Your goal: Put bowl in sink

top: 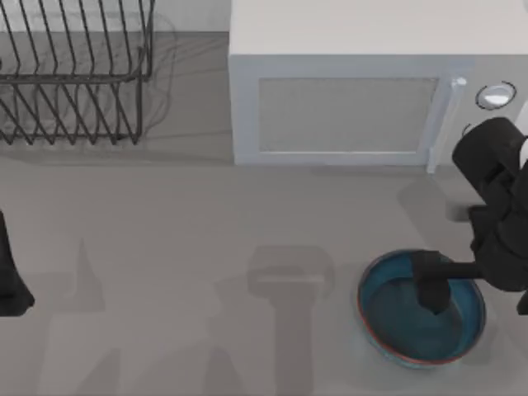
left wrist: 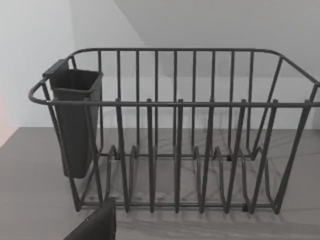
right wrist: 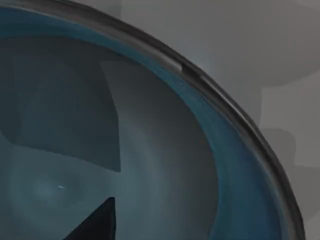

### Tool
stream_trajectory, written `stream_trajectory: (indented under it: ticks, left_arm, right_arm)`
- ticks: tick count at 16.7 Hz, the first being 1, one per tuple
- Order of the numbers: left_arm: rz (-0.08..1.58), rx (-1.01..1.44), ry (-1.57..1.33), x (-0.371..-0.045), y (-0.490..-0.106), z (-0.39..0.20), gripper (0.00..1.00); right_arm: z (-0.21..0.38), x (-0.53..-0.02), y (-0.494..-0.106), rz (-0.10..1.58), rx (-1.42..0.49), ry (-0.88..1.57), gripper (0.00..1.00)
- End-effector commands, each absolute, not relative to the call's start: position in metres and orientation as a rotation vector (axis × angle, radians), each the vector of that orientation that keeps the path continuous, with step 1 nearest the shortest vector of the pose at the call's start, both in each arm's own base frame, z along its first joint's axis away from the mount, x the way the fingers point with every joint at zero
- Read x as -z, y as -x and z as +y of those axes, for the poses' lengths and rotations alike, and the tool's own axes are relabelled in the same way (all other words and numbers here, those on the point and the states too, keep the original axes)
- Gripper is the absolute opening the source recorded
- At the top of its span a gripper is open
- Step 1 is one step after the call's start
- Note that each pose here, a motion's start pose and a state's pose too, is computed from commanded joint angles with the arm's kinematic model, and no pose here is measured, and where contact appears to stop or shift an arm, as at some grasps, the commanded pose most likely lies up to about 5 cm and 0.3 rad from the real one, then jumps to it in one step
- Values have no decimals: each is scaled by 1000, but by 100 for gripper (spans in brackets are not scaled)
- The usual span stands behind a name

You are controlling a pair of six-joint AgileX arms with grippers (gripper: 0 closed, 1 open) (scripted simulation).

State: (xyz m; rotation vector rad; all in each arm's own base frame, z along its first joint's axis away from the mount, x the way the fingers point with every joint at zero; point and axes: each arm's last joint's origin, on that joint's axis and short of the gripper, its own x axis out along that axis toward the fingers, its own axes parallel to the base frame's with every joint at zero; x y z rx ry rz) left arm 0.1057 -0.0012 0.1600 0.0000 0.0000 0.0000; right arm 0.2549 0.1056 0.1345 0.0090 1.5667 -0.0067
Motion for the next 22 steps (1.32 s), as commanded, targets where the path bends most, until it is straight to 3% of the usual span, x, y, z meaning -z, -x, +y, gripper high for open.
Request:
stream_trajectory:
  ticks: [5,18,22]
  left_arm:
    - [0,0,0,-160,-106,-1,100]
    - [0,0,0,-160,-106,-1,100]
    - [0,0,0,-160,-106,-1,100]
  right_arm:
    - [105,-129,-254,1571,8,-8,100]
    - [105,-129,-254,1571,8,-8,2]
    - [105,-129,-254,1571,8,-8,0]
